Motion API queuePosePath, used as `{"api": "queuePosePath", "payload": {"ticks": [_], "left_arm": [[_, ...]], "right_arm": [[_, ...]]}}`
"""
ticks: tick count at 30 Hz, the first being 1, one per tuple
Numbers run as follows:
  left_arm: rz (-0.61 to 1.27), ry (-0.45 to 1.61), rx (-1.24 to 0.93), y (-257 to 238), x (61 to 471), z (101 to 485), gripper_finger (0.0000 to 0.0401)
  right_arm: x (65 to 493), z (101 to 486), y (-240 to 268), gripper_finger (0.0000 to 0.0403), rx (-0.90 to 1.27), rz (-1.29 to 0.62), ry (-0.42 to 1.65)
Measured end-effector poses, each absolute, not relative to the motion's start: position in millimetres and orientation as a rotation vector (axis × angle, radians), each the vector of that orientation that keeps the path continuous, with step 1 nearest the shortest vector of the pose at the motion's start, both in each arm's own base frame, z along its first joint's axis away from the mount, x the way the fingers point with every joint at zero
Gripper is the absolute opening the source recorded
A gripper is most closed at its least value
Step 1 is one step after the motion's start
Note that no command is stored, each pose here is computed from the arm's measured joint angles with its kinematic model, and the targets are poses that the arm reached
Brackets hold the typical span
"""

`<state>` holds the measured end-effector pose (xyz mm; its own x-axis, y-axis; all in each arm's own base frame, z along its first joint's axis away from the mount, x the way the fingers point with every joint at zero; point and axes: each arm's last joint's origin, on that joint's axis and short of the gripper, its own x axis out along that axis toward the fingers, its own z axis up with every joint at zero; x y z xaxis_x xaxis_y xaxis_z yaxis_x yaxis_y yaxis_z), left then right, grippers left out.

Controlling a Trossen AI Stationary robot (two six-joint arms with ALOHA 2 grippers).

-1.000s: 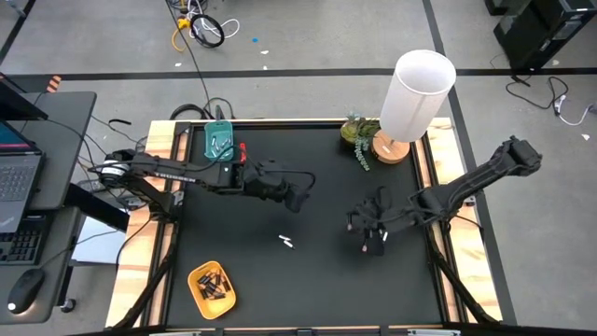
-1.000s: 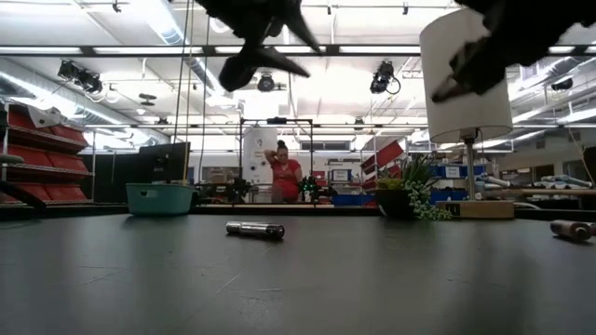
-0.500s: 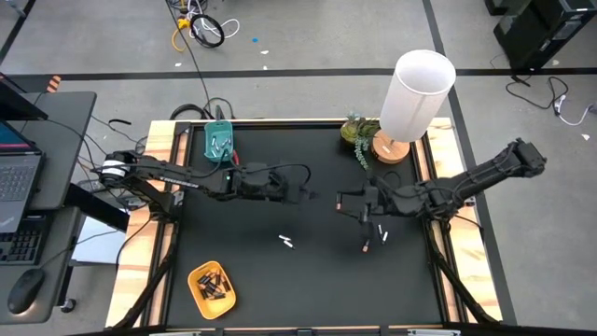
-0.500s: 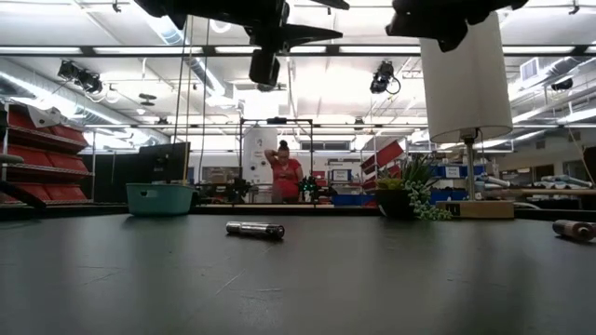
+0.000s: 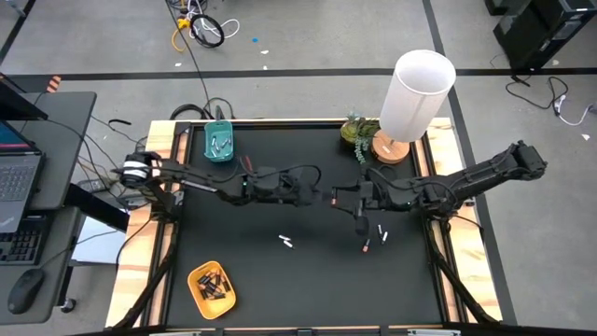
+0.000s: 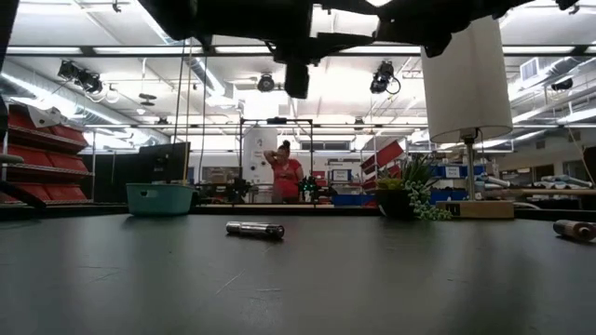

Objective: Sort batteries
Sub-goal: Put the black battery into the yellow bin

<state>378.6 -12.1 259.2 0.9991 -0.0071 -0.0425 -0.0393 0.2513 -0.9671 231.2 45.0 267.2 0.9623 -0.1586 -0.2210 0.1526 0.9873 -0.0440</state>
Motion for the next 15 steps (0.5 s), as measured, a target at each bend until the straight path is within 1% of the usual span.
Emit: {"api": "queuePosePath", "payload": {"ticks": [8,10,12,13,15], "left_arm": [[-0.013,0.008,-1.318,-13,401,257,0.0165],[-0.013,0.008,-1.317,-13,405,256,0.0159],[-0.005,0.015,-1.313,-13,408,254,0.0139],[0.004,0.016,-1.308,-13,409,254,0.0122],[0.012,0.001,-1.295,-13,410,255,0.007]], "right_arm": [[232,268,45,0.0198,-0.024,-0.155,0.219],[232,268,45,0.0198,-0.024,-0.155,0.218],[232,268,45,0.0198,-0.023,-0.155,0.218],[232,268,45,0.0198,-0.024,-0.156,0.219],[232,268,45,0.0198,-0.034,-0.156,0.219]]}}
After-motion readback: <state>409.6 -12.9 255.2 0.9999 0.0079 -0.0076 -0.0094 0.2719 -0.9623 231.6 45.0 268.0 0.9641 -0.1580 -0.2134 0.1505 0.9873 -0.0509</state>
